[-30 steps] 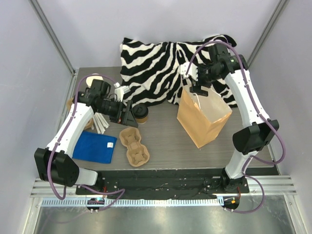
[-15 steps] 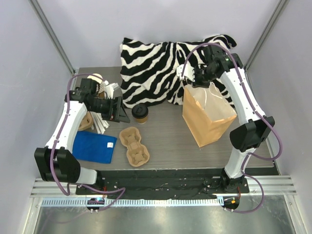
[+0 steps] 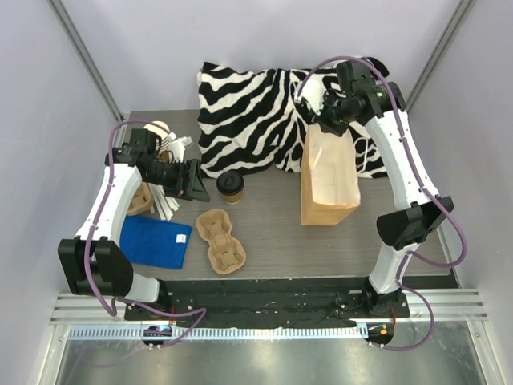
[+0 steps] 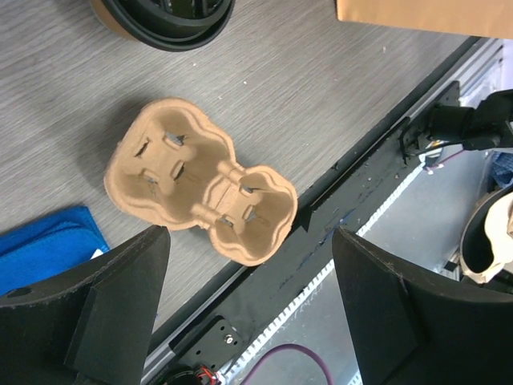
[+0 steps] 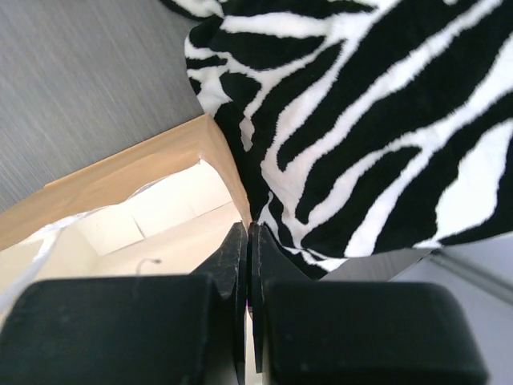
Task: Pack the takeout coffee
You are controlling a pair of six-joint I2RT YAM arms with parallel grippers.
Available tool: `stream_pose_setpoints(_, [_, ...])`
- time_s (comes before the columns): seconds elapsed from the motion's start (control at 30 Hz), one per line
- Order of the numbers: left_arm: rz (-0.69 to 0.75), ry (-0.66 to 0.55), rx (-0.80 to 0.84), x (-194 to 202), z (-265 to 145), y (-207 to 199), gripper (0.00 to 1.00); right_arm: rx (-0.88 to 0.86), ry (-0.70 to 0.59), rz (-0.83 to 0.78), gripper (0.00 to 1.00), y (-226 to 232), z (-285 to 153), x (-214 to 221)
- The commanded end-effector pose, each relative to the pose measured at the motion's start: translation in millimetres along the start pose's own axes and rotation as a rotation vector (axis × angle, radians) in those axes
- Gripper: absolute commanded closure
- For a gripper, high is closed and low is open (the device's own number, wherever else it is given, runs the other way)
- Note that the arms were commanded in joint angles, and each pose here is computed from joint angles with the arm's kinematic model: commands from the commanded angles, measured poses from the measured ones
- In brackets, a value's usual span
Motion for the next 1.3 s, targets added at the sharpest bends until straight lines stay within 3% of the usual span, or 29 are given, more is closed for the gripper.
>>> stream_pose_setpoints(0.0, [0.038, 0.004, -0.042, 1.0, -0.5, 6.8, 0.12, 0.086, -0.007, 0.196, 0.99, -1.0, -12.7, -8.0])
stream_pose_setpoints(0.3, [0.120, 0.096, -0.123, -0.3, 10.2, 32.8, 0.06, -0.002, 0.009, 0.238, 0.99, 13.1, -1.7, 0.7])
stream_pose_setpoints(0.6, [0.268, 0.116, -0.144, 4.6, 31.6, 60.9, 0.25, -0.041, -0.011, 0.227, 0.99, 18.1, 2.6, 2.3])
stream_pose_setpoints(0.77, [0.287, 0.213, -0.127, 10.0, 50.1, 72.6, 0.37, -0.065, -0.047, 0.208, 0.99, 20.5, 2.2, 0.4])
stream_pose_setpoints(1.27, [0.306, 0.293, -0.121, 12.3, 89.7, 97.9, 0.52, -0.104, -0.055, 0.217, 0.98, 22.3, 4.8, -1.0])
Point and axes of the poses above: each gripper's point midway between its finger pads, its own z axis out along the fingers, its own y axis along the line the jaws close on, x = y × z, the point moved 10 cm from there along -z, back along the fingers, and after that the axes turned 2 degrees about z, right-handed, at the moved point
